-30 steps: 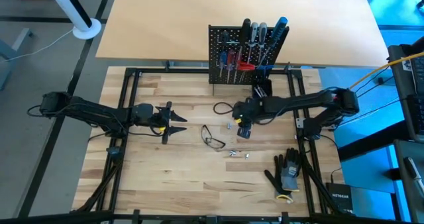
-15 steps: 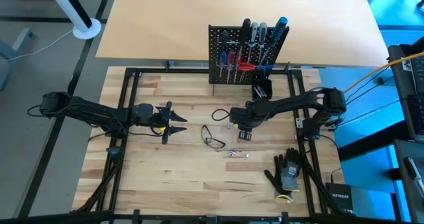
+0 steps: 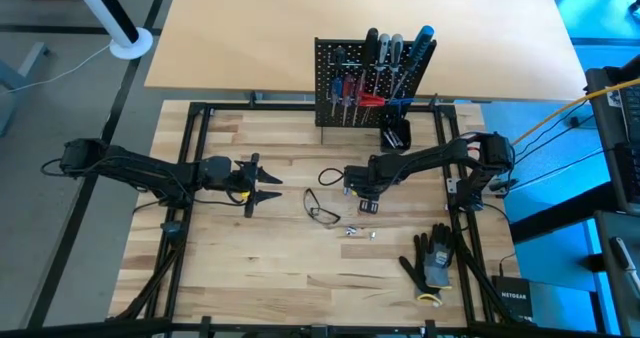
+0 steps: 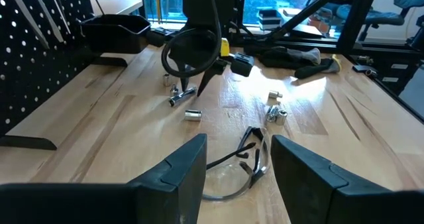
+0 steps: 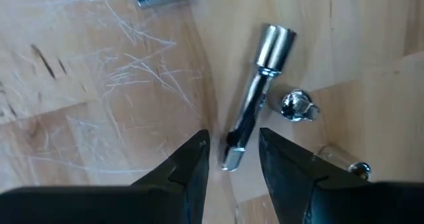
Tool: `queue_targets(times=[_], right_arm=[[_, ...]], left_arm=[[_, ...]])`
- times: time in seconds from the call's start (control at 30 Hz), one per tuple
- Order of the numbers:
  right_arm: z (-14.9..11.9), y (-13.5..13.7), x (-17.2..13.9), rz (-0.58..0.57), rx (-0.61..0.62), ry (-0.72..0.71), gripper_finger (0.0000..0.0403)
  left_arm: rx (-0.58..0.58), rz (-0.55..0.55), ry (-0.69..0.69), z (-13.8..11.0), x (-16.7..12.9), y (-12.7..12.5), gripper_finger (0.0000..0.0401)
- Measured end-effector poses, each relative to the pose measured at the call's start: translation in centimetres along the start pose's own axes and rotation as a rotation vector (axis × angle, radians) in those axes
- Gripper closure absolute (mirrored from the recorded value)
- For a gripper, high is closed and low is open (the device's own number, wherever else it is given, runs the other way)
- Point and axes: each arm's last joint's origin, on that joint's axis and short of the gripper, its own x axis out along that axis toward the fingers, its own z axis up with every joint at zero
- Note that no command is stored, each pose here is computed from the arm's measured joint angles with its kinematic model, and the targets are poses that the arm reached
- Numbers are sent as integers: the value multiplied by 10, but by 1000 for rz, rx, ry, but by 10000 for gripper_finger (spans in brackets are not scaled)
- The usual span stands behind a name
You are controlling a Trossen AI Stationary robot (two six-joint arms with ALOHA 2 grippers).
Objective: Hang tools onto peg board
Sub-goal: Put the silver extension bar in the black bin on the peg board
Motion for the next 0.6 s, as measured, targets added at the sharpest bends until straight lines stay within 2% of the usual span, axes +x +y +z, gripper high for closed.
queue_targets(times=[0.6], right_arm=[[1,0,0,2,7,-11,270]], left_arm=[[0,0,0,0,0,0,242]])
